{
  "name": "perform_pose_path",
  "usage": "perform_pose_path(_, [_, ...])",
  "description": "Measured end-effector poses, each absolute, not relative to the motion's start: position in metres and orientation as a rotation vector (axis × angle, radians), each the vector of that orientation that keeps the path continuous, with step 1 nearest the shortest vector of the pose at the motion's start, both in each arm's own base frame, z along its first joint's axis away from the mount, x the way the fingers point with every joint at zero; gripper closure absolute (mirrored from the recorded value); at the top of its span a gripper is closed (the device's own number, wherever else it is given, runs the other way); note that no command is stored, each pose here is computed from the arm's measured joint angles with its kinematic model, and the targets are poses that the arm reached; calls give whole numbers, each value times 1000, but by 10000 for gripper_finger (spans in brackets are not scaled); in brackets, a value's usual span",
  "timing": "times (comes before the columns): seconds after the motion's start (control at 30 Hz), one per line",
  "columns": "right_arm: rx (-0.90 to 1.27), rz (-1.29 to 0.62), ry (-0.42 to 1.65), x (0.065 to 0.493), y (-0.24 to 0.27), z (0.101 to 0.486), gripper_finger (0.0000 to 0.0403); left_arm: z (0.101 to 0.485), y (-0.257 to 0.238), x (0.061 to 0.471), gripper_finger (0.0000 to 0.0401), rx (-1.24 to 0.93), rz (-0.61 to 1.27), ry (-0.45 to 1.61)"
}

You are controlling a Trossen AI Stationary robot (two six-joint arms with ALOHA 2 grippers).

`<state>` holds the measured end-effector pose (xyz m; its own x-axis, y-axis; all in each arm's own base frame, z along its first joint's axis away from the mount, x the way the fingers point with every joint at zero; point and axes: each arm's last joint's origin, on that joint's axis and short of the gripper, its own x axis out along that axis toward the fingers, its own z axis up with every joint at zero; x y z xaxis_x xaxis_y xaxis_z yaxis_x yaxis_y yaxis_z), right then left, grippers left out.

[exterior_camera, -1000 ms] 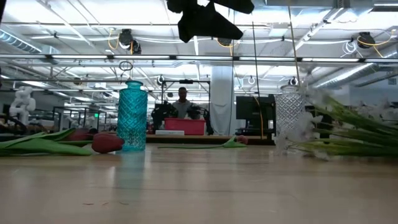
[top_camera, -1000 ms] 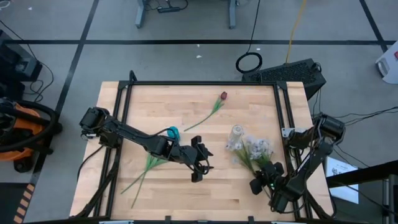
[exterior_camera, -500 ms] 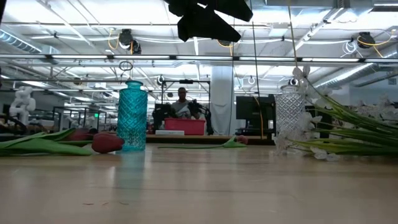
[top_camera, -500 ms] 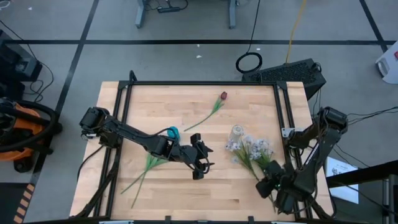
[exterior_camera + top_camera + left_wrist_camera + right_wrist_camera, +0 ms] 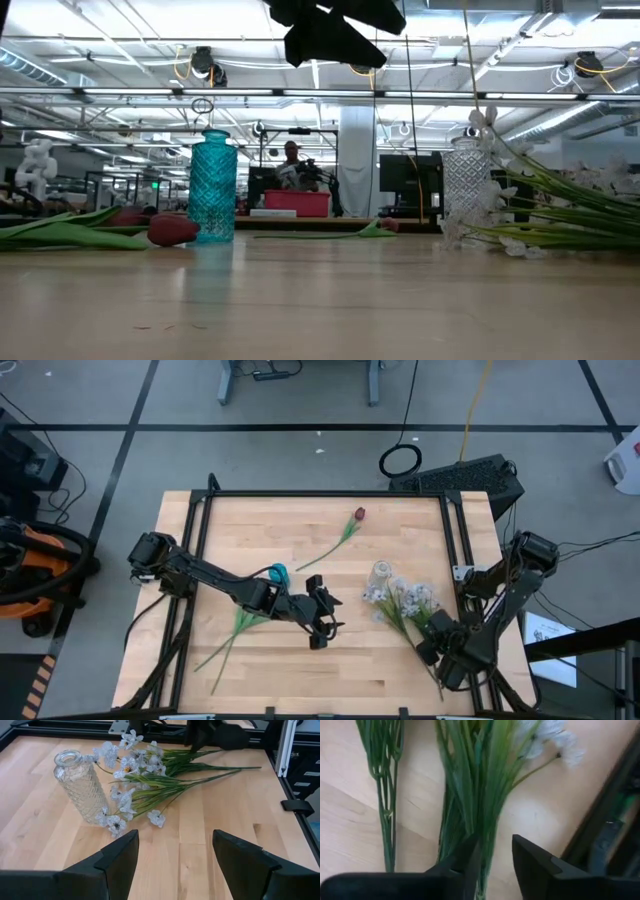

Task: Sort flowers into vase by color
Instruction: Adjust the bottom right white flowers, then put the top red tulip into the blue vase

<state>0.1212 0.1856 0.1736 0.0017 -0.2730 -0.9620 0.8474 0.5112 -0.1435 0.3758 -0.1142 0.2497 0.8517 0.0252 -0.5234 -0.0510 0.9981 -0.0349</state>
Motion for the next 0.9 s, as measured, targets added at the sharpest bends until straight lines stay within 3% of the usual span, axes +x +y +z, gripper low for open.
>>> perform_pose_path(0.33, [637, -881, 1276, 127, 187, 162, 339, 249, -113, 376, 141, -38, 53, 551])
perform_pose_path(0.53, [685, -911, 1251, 130, 192, 174, 340, 248, -97, 377, 141, 33, 273, 537])
perform_pose_path(0.67, [665, -931, 1255, 131, 194, 186, 323, 240, -77, 381, 141, 29, 340, 557])
perform_pose_path(0.9, [572, -944, 1163, 133, 193, 208, 252, 232, -43, 391, 141, 56, 449, 557])
